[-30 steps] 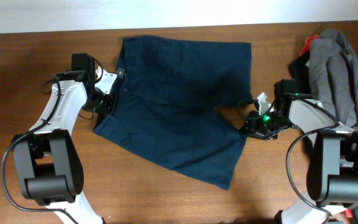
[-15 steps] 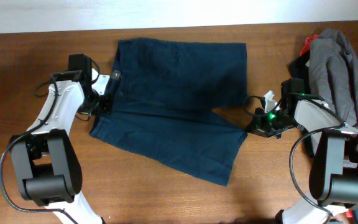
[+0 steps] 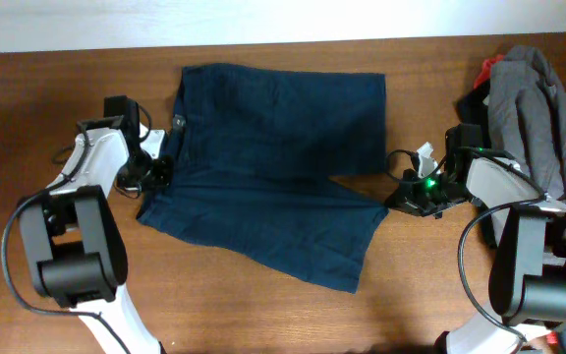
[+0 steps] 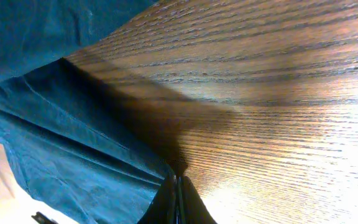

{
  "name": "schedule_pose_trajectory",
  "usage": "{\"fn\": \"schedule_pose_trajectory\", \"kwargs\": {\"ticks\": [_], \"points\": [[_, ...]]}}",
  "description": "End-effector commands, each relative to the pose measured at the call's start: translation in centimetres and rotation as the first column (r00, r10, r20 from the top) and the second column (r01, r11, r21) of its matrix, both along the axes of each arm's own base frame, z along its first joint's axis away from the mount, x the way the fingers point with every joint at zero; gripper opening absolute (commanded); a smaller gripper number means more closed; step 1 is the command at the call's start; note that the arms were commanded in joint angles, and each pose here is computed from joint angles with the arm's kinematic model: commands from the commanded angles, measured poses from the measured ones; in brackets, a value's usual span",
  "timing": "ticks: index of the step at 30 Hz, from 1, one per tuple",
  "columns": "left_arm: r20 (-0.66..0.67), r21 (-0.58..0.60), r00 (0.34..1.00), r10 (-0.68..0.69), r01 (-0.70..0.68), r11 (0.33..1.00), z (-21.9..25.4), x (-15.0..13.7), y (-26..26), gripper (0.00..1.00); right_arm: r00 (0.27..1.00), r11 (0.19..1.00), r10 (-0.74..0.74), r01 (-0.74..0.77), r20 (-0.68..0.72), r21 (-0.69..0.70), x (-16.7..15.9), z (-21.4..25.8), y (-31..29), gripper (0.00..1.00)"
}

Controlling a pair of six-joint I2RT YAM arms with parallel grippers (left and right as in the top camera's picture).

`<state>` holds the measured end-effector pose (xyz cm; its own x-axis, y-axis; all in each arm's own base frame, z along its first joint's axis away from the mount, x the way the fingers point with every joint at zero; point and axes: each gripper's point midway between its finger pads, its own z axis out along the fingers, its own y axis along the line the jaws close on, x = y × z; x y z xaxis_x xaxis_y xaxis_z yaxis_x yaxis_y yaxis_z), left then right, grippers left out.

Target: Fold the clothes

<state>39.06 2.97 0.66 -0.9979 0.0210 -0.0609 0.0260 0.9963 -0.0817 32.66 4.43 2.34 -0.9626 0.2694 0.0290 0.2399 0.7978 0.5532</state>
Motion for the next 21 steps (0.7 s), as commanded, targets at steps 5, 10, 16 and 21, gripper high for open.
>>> {"fn": "schedule_pose_trajectory", "kwargs": {"ticks": [5,10,16,21], "points": [[-0.031,0.121,0.997,0.066,-0.062,0.991,-0.5,-0.7,3.8,0.10,1.000,0.995,-0.023,0.022,-0.003,-0.094,-0.1,-0.7,-2.3,0.04],[-0.049,0.116,0.997,0.068,-0.062,0.991,0.8,-0.7,3.8,0.24,1.000,0.995,-0.023,0.023,0.000,-0.094,0.1,-0.5,-2.3,0.05],[0.063,-0.127,0.998,0.015,-0.006,0.992,4.2,2.7,-0.2,0.37,0.999,0.997,0.022,-0.018,0.046,-0.078,1.4,1.4,-2.1,0.51],[0.182,-0.273,0.983,-0.012,0.062,0.960,5.4,5.2,-3.0,0.42,0.991,0.996,0.016,-0.003,0.134,-0.095,4.4,4.0,-2.7,0.63]]}}
